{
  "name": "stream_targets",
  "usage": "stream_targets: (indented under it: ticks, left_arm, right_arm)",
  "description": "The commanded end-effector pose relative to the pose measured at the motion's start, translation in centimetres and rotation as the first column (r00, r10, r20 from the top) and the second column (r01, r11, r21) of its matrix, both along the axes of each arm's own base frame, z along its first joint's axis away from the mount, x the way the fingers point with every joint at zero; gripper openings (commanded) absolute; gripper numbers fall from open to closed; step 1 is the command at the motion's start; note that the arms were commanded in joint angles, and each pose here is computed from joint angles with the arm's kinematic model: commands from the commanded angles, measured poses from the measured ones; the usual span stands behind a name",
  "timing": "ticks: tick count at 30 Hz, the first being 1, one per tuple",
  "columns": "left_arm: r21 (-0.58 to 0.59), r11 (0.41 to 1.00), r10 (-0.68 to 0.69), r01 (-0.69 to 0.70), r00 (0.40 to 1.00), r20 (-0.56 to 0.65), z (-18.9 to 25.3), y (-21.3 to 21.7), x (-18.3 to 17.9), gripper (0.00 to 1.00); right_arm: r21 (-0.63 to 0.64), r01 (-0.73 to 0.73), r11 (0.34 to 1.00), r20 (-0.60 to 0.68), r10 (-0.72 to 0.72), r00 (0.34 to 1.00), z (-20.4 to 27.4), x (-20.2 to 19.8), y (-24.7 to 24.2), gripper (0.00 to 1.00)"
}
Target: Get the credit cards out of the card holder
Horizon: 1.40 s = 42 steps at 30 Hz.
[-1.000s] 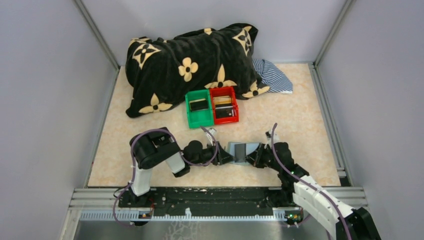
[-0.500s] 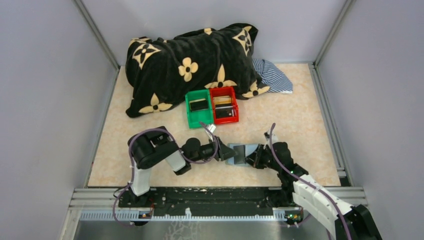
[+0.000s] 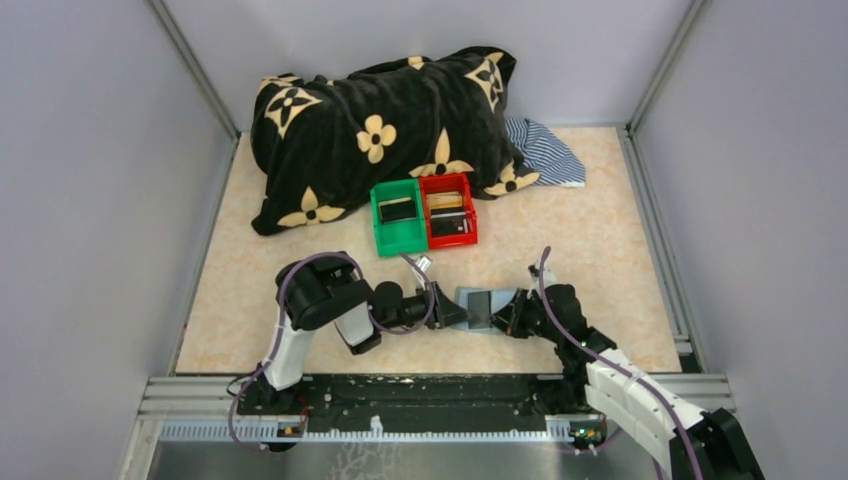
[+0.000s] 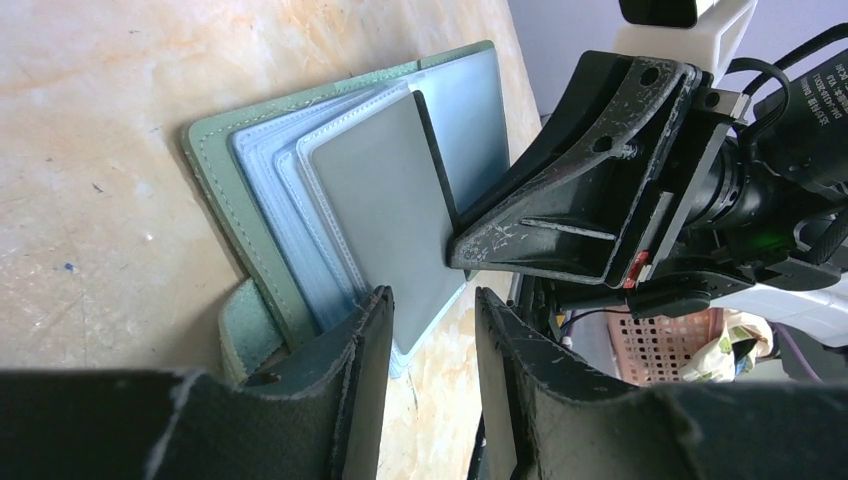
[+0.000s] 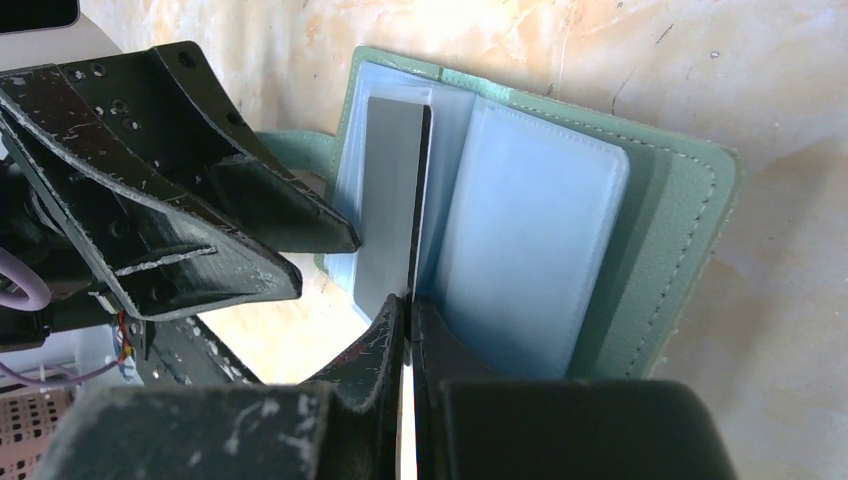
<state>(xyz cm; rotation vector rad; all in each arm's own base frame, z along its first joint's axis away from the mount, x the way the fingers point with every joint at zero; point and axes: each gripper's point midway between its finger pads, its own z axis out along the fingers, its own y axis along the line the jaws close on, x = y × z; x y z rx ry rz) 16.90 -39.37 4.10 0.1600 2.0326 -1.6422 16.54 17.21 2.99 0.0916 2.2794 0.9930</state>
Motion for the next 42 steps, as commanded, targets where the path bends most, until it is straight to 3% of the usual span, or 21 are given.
stream_targets:
  ticks: [1,6,27,42]
  left_arm:
    - [0.026,1.0,0.015,-0.014,1.0,-0.027,-1.5,0.5,0.2,0.43]
    - [0.03,0.999,0.016,-0.015,0.999,-0.043,-1.8,0.4,0.2,0.43]
    - [0.053,0.999,0.017,-0.012,0.996,-0.09,-2.8,0.6,0.3,0.42]
    - [0.051,0.999,0.01,-0.005,0.995,-0.096,-2.9,0.5,0.2,0.42]
  right_arm:
    - [0.016,-0.005,1.0,0.06,0.004,0.998,1.8,1.1,0.4,0.0]
    - [0.012,0.019,1.0,0.068,-0.02,0.997,2.0,1.3,0.1,0.14]
    - [0.125,0.023,0.992,0.092,-0.034,0.995,4.3,1.4,0.9,0.18]
    - [0.178,0.007,0.984,0.11,-0.027,0.994,6.0,1.4,1.4,0.16]
